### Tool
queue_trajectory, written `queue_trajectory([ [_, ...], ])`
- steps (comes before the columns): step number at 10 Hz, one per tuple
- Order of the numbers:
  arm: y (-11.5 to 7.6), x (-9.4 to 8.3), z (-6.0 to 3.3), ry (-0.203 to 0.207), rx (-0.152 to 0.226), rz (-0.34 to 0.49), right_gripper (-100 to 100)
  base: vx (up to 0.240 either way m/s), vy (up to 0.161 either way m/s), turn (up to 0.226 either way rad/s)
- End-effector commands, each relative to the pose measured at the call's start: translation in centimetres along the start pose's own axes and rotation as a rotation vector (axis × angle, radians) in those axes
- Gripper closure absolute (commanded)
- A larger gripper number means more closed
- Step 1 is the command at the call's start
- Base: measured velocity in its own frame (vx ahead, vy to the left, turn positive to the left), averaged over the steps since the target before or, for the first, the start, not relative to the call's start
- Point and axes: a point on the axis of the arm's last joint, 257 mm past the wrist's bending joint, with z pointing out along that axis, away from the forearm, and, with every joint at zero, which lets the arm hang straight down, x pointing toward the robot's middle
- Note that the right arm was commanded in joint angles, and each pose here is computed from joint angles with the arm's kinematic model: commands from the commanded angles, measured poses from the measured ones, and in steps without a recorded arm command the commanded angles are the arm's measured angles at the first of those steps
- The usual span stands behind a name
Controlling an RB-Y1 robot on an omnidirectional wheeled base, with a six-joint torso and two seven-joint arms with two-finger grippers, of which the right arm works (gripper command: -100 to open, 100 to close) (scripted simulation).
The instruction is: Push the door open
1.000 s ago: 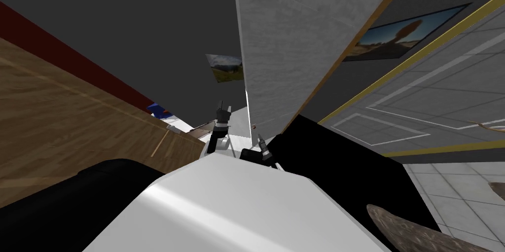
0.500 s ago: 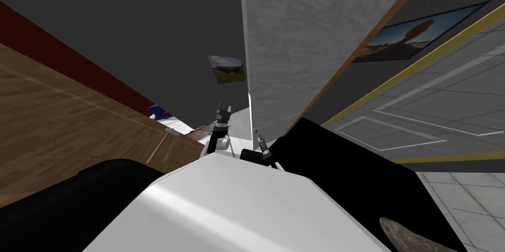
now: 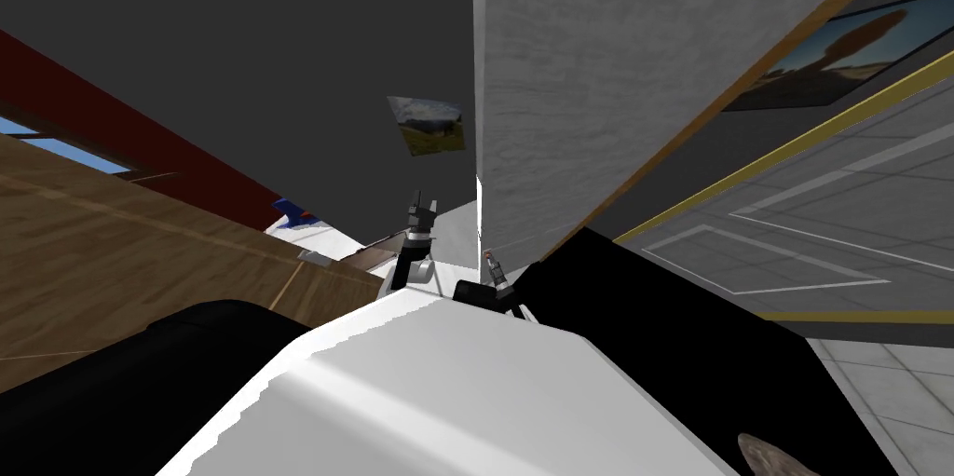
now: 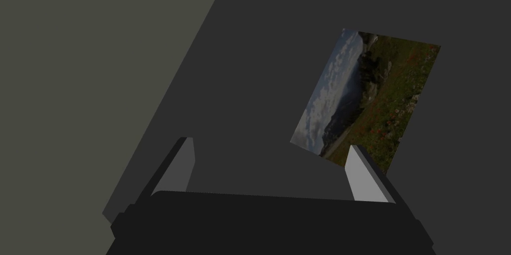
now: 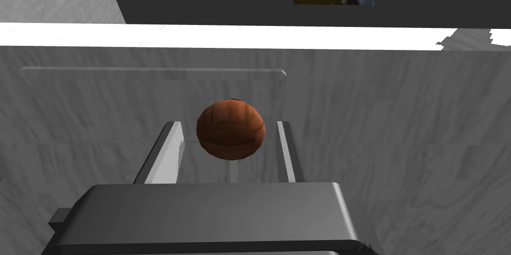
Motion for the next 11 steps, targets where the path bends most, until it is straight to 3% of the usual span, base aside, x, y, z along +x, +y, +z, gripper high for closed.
queue_trajectory([
  [1,0.0,0.0,-0.04,0.000,0.001,0.000,100,-0.021,-0.017,0.014],
  [5,0.0,0.0,-0.04,0.000,0.001,0.000,100,-0.013,-0.008,-0.002],
  [6,-0.4,-0.8,-0.08,-0.016,0.011,-0.004,100,0.069,0.046,-0.023],
  [11,-0.4,-3.2,0.27,-0.067,0.012,-0.013,100,0.138,0.119,-0.042],
])
